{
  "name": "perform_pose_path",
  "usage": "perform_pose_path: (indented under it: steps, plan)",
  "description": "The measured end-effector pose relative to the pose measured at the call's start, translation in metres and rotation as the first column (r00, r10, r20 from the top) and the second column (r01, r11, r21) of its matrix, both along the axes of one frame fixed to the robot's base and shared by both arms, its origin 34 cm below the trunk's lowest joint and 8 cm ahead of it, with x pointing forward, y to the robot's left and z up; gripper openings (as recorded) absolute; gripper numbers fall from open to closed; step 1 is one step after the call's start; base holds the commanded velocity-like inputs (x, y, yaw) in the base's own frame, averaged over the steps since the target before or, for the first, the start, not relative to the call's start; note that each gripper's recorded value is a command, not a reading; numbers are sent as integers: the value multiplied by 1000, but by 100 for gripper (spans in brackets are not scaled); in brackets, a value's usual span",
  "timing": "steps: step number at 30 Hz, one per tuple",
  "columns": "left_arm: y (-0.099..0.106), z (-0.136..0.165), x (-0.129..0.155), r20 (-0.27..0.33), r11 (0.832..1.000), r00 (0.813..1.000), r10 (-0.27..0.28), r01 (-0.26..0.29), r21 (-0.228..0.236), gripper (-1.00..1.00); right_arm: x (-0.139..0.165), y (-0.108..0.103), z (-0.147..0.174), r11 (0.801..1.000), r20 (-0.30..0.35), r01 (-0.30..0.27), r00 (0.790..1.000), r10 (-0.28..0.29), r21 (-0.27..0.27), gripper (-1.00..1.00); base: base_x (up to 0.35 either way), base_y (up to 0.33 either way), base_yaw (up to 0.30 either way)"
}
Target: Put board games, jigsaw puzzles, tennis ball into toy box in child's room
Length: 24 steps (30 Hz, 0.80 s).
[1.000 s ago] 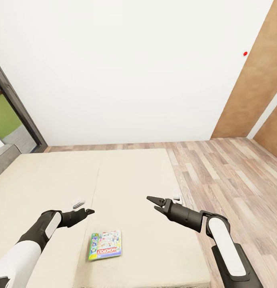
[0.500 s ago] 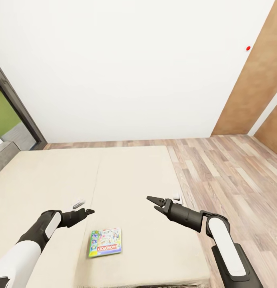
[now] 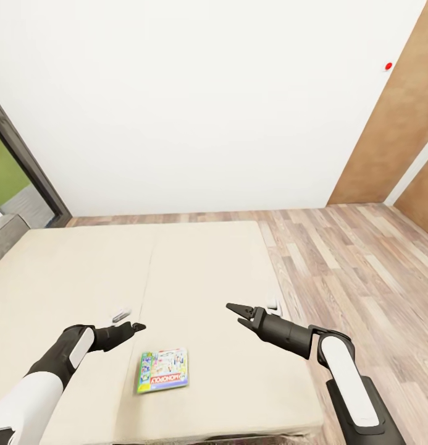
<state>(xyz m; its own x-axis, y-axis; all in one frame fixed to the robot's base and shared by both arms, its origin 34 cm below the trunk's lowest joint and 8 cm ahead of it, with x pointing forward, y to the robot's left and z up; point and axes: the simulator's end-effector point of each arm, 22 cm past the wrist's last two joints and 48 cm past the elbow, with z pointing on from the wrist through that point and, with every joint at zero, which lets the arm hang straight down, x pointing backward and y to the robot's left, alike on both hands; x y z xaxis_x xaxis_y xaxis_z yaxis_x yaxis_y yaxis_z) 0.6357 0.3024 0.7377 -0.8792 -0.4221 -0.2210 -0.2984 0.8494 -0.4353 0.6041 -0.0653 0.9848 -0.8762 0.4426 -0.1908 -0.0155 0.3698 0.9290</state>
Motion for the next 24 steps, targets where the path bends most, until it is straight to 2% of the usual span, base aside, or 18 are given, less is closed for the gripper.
perform_pose_path:
  steps: [16,19,24]
  plan:
    - [-2,-7,-3,-37,1000,999,-8,8,-9,100,-1,1,-12,1000,-25,-1,1000,1,5,100,0,0,0]
    - [-2,5,13,-27,1000,1000,-15,14,-13,100,-1,1,-14,1000,-29,-1,1000,1,6,100,0,0,0]
    - [-2,31,57,33,1000,999,-20,20,-7,100,-1,0,-18,1000,-37,-1,999,2,6,100,0,0,0]
